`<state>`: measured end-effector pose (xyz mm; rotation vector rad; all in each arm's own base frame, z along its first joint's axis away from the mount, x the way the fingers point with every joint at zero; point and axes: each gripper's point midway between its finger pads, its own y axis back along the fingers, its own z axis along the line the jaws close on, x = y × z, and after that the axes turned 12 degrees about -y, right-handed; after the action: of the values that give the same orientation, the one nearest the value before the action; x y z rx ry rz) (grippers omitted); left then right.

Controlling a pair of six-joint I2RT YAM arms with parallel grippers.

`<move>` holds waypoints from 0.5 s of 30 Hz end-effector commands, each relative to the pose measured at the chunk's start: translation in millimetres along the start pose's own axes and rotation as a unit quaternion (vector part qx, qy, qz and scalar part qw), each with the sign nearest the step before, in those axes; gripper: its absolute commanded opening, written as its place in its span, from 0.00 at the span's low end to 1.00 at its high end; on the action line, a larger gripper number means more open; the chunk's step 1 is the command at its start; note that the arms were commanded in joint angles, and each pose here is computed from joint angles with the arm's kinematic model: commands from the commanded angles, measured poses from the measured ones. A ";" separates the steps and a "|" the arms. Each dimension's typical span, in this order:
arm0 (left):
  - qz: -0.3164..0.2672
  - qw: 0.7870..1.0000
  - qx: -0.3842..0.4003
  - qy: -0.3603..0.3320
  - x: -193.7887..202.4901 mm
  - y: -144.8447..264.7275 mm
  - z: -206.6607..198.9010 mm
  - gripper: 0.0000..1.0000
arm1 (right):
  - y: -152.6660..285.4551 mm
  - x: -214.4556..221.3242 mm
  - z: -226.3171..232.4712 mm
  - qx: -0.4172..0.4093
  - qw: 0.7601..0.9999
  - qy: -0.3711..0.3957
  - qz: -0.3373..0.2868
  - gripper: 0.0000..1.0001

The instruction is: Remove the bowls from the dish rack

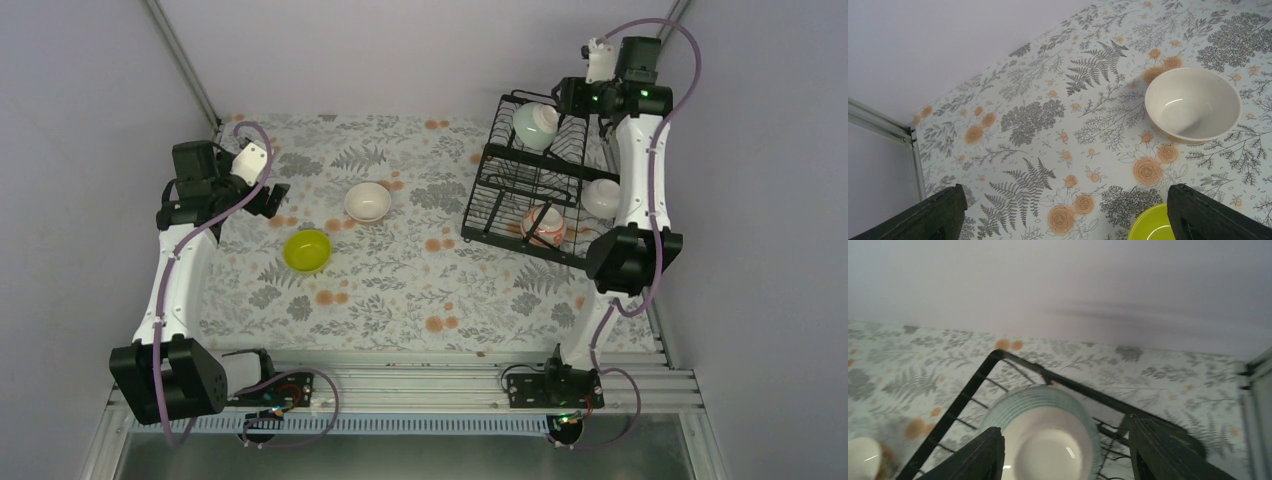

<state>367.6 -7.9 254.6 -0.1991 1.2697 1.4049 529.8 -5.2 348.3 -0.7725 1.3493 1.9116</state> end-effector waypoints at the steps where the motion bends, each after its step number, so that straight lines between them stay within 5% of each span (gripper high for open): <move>1: -0.015 1.000 0.005 -0.013 -6.0 4.2 -4.3 1.00 | 1.3 9.0 24.9 -0.089 0.995 -0.036 0.032 0.61; 5: -0.012 1.000 0.010 -0.012 -2.1 0.6 -6.7 1.00 | 1.5 25.3 41.9 -0.148 0.986 -0.038 0.064 0.62; 15: -0.014 1.000 0.020 -0.008 1.6 -3.9 -12.6 1.00 | -16.2 39.7 17.3 -0.092 0.991 -0.046 0.087 0.62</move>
<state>364.9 -10.3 245.1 -0.1851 1.2910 1.3955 515.1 29.4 325.6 -0.7085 1.1962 2.2050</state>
